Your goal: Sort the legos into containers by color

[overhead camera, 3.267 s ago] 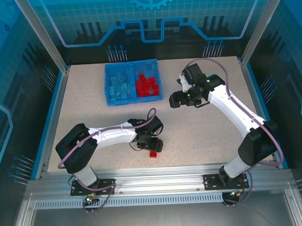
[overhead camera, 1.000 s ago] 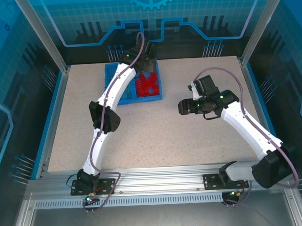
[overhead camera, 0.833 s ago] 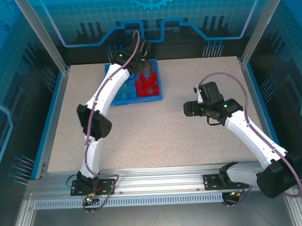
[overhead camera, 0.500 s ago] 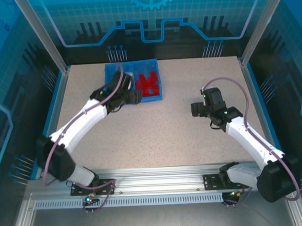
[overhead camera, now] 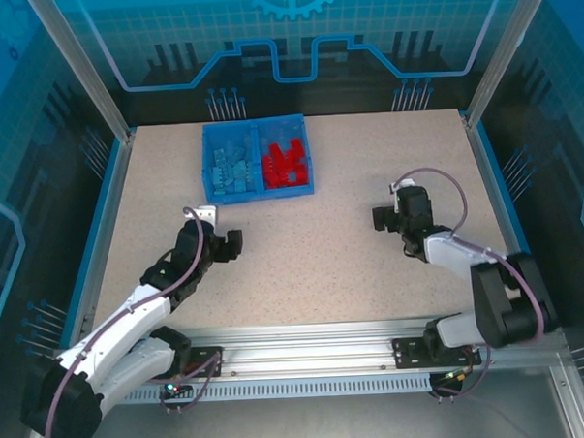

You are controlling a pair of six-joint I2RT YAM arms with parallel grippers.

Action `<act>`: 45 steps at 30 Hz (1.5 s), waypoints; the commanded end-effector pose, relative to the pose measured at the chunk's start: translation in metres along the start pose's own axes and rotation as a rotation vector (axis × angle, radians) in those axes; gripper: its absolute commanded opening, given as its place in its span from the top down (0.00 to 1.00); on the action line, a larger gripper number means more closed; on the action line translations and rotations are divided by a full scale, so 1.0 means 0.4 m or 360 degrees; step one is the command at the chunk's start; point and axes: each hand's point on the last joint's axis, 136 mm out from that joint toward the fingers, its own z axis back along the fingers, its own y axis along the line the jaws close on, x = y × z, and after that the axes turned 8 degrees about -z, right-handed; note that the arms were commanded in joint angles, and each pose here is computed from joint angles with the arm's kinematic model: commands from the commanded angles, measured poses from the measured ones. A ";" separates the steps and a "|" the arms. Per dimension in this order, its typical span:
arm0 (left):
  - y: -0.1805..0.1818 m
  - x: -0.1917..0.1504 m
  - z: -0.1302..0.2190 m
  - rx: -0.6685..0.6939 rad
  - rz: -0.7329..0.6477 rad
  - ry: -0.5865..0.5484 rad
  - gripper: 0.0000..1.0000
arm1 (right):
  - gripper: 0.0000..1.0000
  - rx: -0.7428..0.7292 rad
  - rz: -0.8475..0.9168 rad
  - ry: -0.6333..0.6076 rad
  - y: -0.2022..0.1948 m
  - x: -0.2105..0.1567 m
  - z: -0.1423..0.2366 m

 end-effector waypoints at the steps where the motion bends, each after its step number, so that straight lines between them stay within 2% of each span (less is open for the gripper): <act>1: 0.026 0.022 -0.004 0.0058 -0.0035 -0.0098 0.09 | 0.03 0.0143 0.0120 -0.0141 0.054 0.104 -0.039; 3: 0.041 0.021 -0.009 0.0085 -0.0020 -0.0104 0.07 | 0.00 0.0135 0.0247 -0.0353 0.064 0.124 -0.034; 4: 0.045 0.024 -0.011 0.0089 -0.0012 -0.0113 0.07 | 0.00 0.0101 0.0165 -0.0277 0.035 0.116 -0.044; 5: 0.051 0.027 -0.015 0.0096 -0.0005 -0.0118 0.07 | 0.00 0.0133 0.0065 -0.0286 0.009 0.120 -0.054; 6: 0.056 0.029 -0.021 0.0094 -0.0004 -0.0116 0.07 | 0.00 0.0237 -0.0015 -0.0280 -0.004 0.111 -0.043; 7: 0.061 0.033 -0.027 0.0095 -0.0002 -0.0114 0.06 | 0.00 0.0334 -0.0040 -0.0356 -0.001 0.108 -0.027; 9: 0.075 0.043 -0.046 0.0088 -0.0001 -0.0113 0.05 | 0.00 0.0371 -0.0028 -0.0536 0.003 0.092 -0.007; 11: 0.077 0.053 -0.071 0.0077 -0.0088 -0.0163 0.03 | 0.00 0.0339 -0.0022 -0.0460 0.003 0.082 -0.015; 12: 0.088 0.050 -0.088 0.0109 -0.0111 -0.0177 0.02 | 0.00 0.0332 -0.0010 -0.0505 0.005 0.085 -0.015; 16: 0.137 0.027 -0.143 0.0189 -0.0032 -0.0226 0.01 | 0.00 0.0317 0.0002 -0.0495 0.009 0.086 -0.014; 19: 0.144 0.019 -0.188 0.0145 -0.0055 -0.0185 0.01 | 0.00 0.0321 0.0000 -0.0480 0.009 0.082 -0.014; 21: 0.143 0.048 -0.209 0.0115 -0.0127 -0.0277 0.01 | 0.00 0.0319 -0.0001 -0.0482 0.008 0.083 -0.014; 23: 0.155 0.074 -0.223 0.0056 -0.0039 -0.0379 0.01 | 0.00 0.0320 0.0003 -0.0483 0.009 0.083 -0.014; 26: 0.141 0.051 -0.262 -0.0077 -0.0029 -0.0367 0.01 | 0.00 0.0316 0.0001 -0.0484 0.008 0.083 -0.014; 27: 0.137 0.046 -0.268 -0.0096 -0.0042 -0.0420 0.01 | 0.00 0.0315 0.0002 -0.0484 0.007 0.083 -0.014; 31: 0.176 0.029 -0.271 -0.0075 0.0094 -0.0367 0.01 | 0.00 0.0318 0.0001 -0.0483 0.008 0.083 -0.014; 45: 0.175 0.032 -0.276 -0.0073 0.0081 -0.0353 0.01 | 0.00 0.0317 0.0006 -0.0481 0.009 0.082 -0.016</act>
